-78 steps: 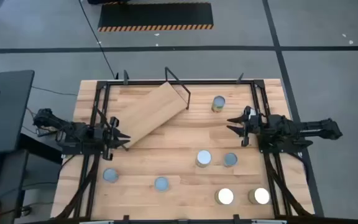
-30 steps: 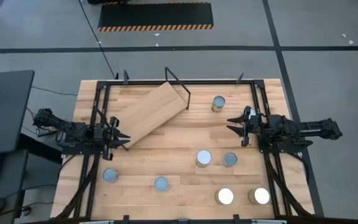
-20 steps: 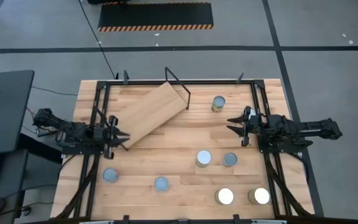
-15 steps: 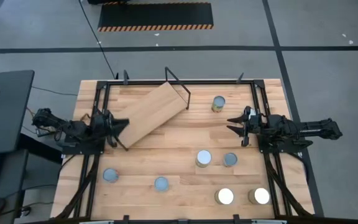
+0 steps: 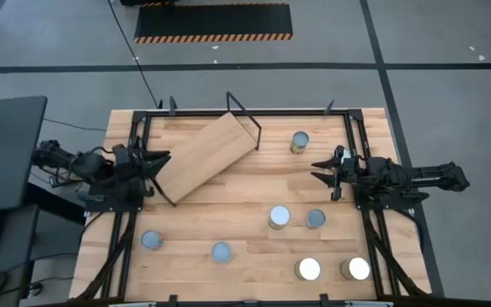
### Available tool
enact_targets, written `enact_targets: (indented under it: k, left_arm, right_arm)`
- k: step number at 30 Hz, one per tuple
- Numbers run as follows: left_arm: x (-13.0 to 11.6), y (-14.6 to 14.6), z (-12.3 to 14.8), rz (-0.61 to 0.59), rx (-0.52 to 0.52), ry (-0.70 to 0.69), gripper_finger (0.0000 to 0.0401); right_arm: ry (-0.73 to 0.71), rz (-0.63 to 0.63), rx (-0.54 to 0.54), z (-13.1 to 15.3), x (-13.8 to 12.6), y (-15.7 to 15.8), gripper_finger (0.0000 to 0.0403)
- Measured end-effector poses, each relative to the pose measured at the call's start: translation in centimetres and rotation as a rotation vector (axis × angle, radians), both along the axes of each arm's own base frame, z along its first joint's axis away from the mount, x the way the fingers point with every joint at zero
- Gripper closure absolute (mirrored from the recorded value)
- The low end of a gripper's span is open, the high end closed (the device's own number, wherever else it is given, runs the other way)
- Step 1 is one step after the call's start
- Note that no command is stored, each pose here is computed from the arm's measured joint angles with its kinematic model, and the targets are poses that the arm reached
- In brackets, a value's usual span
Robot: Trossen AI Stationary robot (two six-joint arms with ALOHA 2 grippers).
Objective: Pick and place cans onto a shelf
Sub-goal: Put the canned mixed fruits on the shelf
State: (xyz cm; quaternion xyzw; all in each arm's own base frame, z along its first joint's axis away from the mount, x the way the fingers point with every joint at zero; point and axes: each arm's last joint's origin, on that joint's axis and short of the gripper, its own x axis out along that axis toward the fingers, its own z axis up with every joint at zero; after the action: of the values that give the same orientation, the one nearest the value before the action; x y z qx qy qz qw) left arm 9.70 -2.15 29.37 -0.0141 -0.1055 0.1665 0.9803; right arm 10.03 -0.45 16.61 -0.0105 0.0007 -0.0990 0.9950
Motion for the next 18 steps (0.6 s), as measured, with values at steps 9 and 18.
enact_targets:
  k: [9,18]
  left_arm:
    - [8.1,-1.9,6.3,0.205,-0.051,0.258,0.0298]
    - [14.0,-3.2,10.5,-0.001,-0.409,0.559,0.0205]
  right_arm:
    - [0.000,0.000,0.000,0.0,0.0,0.0,0.0259]
    - [-0.005,-0.002,-0.055,0.2,0.0,0.0,0.0259]
